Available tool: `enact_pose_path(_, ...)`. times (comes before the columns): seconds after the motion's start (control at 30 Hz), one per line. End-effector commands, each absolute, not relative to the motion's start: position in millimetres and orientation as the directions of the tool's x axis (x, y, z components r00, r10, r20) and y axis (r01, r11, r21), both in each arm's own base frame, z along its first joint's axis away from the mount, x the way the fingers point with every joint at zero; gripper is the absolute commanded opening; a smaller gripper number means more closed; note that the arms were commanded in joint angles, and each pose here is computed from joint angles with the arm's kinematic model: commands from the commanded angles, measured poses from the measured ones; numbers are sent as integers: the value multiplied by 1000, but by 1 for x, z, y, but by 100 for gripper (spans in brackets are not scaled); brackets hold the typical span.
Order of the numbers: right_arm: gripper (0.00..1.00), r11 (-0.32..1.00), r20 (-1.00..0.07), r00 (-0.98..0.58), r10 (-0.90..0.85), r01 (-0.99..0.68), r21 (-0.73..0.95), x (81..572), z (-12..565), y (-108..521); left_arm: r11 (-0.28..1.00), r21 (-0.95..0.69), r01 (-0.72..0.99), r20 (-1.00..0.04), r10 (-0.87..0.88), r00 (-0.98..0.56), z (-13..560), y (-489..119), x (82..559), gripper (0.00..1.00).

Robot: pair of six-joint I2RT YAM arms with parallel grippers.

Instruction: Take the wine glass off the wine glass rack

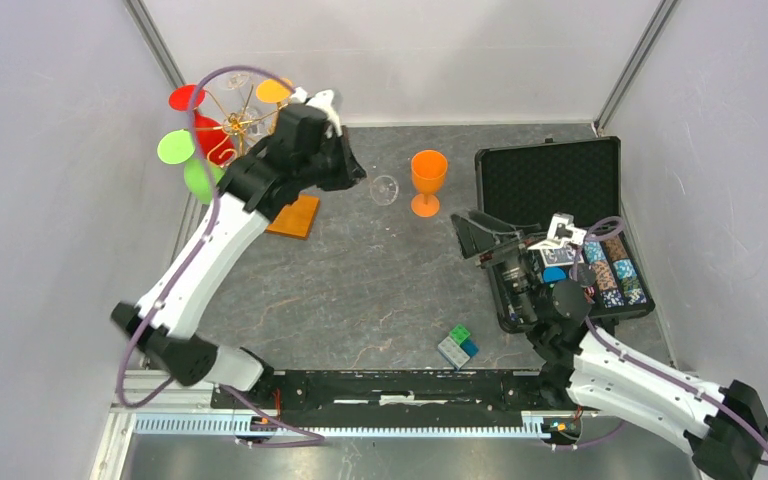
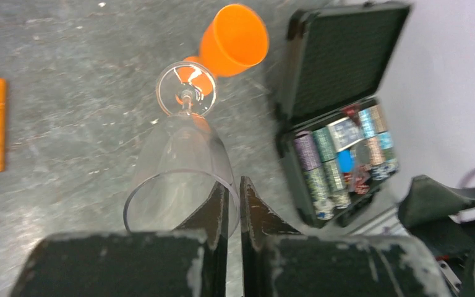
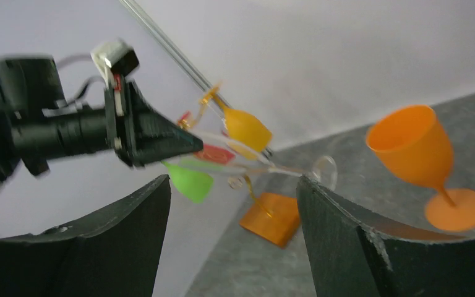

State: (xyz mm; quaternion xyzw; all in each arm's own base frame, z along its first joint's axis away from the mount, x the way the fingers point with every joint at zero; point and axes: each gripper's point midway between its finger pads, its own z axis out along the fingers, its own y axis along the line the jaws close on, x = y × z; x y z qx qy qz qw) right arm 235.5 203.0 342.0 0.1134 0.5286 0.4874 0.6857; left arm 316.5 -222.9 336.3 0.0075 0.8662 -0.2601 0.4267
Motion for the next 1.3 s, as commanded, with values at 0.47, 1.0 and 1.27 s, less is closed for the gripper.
enact_pose_path(0.47, 78, 754, -801, -111, 588, -284, 593, 225, 221, 150, 972, -83, 221, -626, 122, -770, 249, -260, 412, 2)
enact_pose_path(1.0, 78, 753, -802, -163, 574, -281, 596, 221, 212, 154, 960, -114, 254, -606, 136, -784, 228, -277, 434, 16)
enact_pose_path(1.27, 78, 754, -802, -166, 574, -277, 596, 221, 211, 154, 954, -144, 264, -629, 118, -768, 242, -278, 438, 37)
